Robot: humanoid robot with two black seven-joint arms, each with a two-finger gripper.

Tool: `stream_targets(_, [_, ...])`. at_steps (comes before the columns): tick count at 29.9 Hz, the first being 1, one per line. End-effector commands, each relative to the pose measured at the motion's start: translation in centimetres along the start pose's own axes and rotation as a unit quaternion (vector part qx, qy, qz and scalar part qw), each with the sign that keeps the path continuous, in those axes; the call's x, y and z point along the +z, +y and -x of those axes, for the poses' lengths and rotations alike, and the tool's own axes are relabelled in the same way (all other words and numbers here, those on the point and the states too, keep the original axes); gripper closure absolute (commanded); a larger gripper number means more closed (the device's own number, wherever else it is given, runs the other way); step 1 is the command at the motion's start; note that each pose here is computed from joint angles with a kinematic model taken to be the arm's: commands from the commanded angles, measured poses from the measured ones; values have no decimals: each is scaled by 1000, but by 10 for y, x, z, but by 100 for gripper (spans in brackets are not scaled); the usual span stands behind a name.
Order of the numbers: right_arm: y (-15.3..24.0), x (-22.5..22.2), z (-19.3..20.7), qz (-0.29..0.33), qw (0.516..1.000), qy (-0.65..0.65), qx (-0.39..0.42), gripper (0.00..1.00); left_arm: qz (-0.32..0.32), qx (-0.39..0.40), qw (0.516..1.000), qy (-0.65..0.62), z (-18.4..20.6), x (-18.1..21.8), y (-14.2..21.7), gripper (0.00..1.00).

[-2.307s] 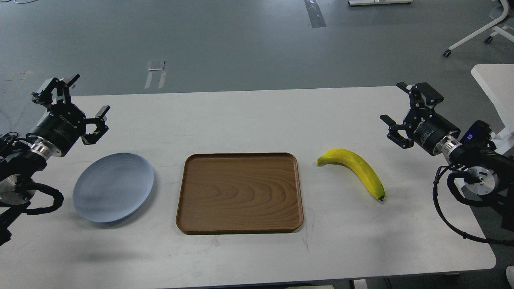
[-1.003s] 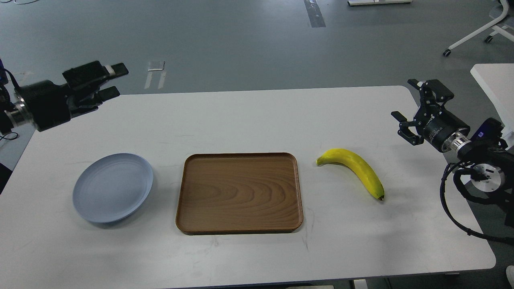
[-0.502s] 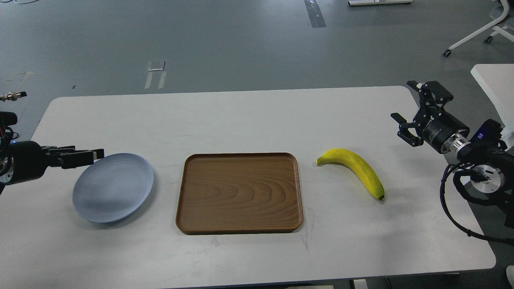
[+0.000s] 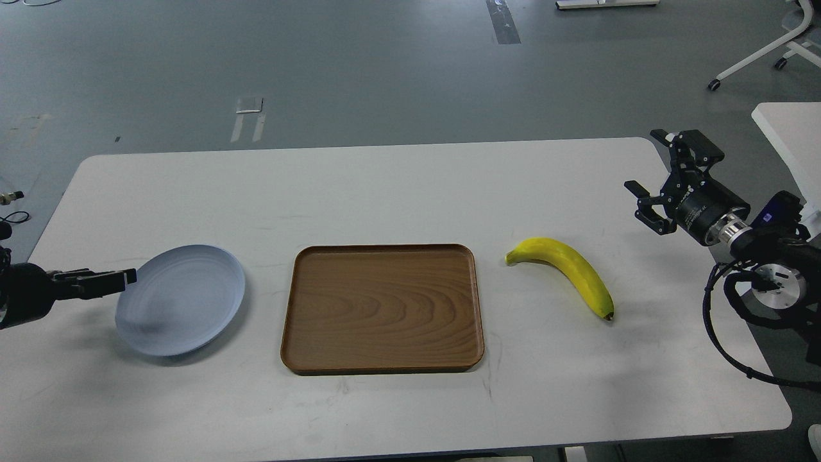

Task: Place banana on plate with both arms
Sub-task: 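Lower the left gripper and grasp the rim of the light blue plate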

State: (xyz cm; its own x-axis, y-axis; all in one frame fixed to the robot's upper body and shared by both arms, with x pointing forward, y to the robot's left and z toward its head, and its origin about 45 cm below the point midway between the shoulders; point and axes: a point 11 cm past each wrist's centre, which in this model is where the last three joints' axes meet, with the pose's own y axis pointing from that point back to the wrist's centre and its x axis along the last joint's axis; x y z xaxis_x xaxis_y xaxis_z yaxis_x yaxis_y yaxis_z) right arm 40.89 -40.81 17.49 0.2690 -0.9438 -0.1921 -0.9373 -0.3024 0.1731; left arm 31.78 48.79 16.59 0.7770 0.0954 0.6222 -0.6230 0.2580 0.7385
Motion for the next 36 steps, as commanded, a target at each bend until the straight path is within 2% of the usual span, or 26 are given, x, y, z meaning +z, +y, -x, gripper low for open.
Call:
stream_targets(1, [-1,-2,0,-2,1000,0,-1,0,4,-2,1000,4,3,3,-8,8])
stream_targets(11, [2,-1,-2,0,1000,1,3,0,3,-10,1000,14,13,3,-17,11])
stream_targets(21, [3,0,-4,1,1000,2,4,0,-4,-15,1000,20,19,-2,-20,26])
stream_targets(29, [3,-1,-4,0,1000,2,4,0,-5,-17,1000,21,21,-2,-20,30])
stream_targets(31, [3,0,-4,2,1000,2,4,0,-6,-18,1000,22,21,-3,-19,37])
stream_targets(33, [4,0,-4,2,1000,2,4,0,-8,-18,1000,23,21,-4,-19,48])
stream_targets(36, [4,-1,-5,1,1000,3,5,0,-10,-18,1000,23,21,-6,-18,56])
